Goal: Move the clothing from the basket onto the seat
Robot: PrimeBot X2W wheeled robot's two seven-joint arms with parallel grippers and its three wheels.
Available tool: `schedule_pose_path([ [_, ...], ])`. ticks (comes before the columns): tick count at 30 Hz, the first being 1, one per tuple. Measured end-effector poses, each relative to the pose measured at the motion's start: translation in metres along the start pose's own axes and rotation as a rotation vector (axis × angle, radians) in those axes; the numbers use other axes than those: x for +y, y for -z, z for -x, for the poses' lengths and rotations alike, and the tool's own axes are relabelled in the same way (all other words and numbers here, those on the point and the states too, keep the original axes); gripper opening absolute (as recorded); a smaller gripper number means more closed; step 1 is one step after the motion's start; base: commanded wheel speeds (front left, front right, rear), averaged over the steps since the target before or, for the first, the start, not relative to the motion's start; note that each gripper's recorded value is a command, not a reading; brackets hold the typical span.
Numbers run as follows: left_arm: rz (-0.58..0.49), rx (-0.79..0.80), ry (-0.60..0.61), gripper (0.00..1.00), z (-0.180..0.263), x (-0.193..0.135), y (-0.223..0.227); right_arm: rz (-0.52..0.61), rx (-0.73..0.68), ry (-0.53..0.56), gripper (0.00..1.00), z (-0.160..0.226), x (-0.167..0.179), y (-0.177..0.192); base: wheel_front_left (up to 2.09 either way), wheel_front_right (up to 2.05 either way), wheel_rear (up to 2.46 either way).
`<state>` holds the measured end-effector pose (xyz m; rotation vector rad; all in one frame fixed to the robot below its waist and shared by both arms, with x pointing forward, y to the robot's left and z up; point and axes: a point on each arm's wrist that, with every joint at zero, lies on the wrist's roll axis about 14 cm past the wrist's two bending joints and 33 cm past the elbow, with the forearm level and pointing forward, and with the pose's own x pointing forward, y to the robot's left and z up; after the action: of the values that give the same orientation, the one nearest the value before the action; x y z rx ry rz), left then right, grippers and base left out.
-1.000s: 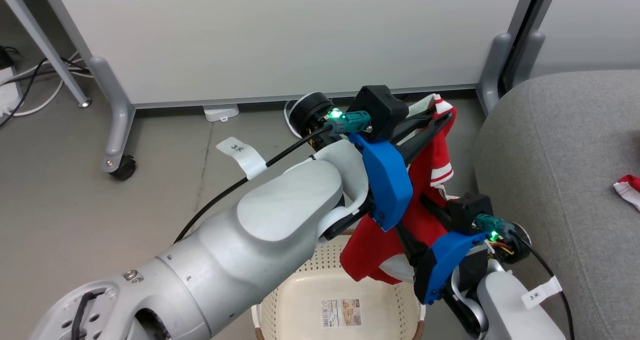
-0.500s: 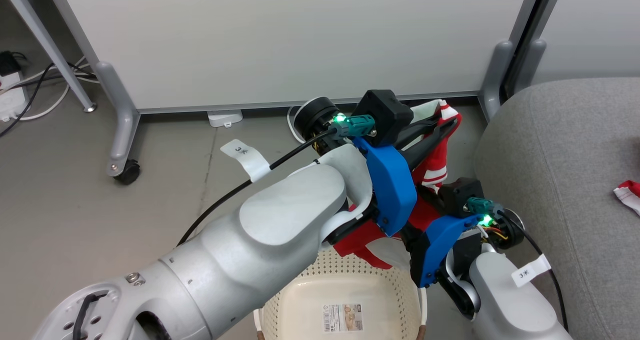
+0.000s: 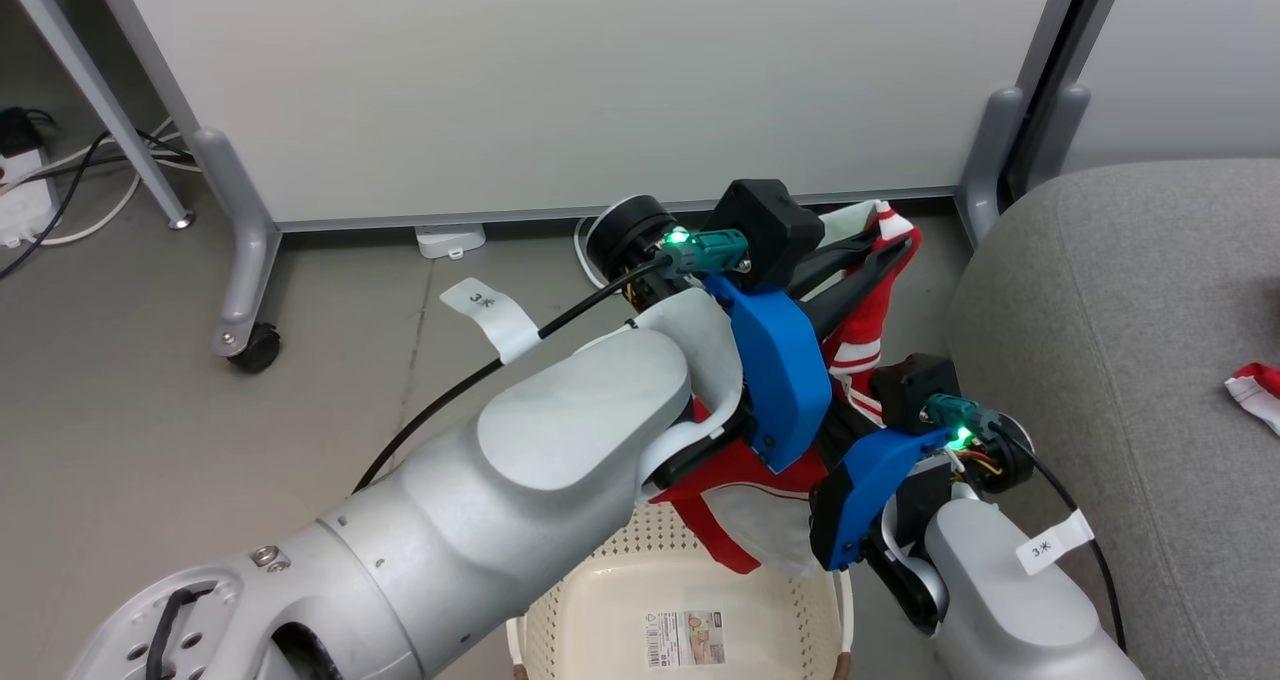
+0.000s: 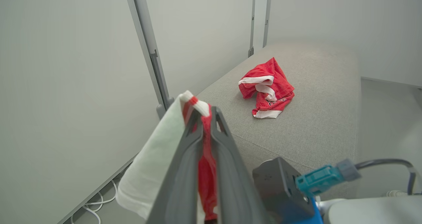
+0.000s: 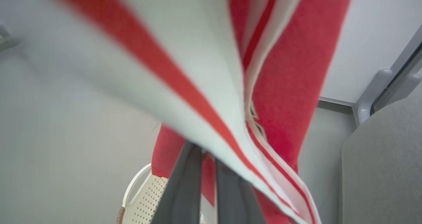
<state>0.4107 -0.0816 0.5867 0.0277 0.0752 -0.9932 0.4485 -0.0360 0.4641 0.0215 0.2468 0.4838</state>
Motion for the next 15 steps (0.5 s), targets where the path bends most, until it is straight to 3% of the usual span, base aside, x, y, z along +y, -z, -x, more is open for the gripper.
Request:
schedule_pose_path([
  [13, 0.004, 0.007, -0.023, 0.00, 0.000, 0.007, 0.006, -0.006, -0.061, -0.002, 0.00, 0.000, 0.000, -0.011, 0.00, 0.00, 0.00],
  [15, 0.007, 0.012, -0.041, 0.60, 0.002, 0.011, 0.010, -0.008, -0.083, -0.002, 0.00, 0.001, 0.000, -0.016, 0.00, 0.00, 0.00],
])
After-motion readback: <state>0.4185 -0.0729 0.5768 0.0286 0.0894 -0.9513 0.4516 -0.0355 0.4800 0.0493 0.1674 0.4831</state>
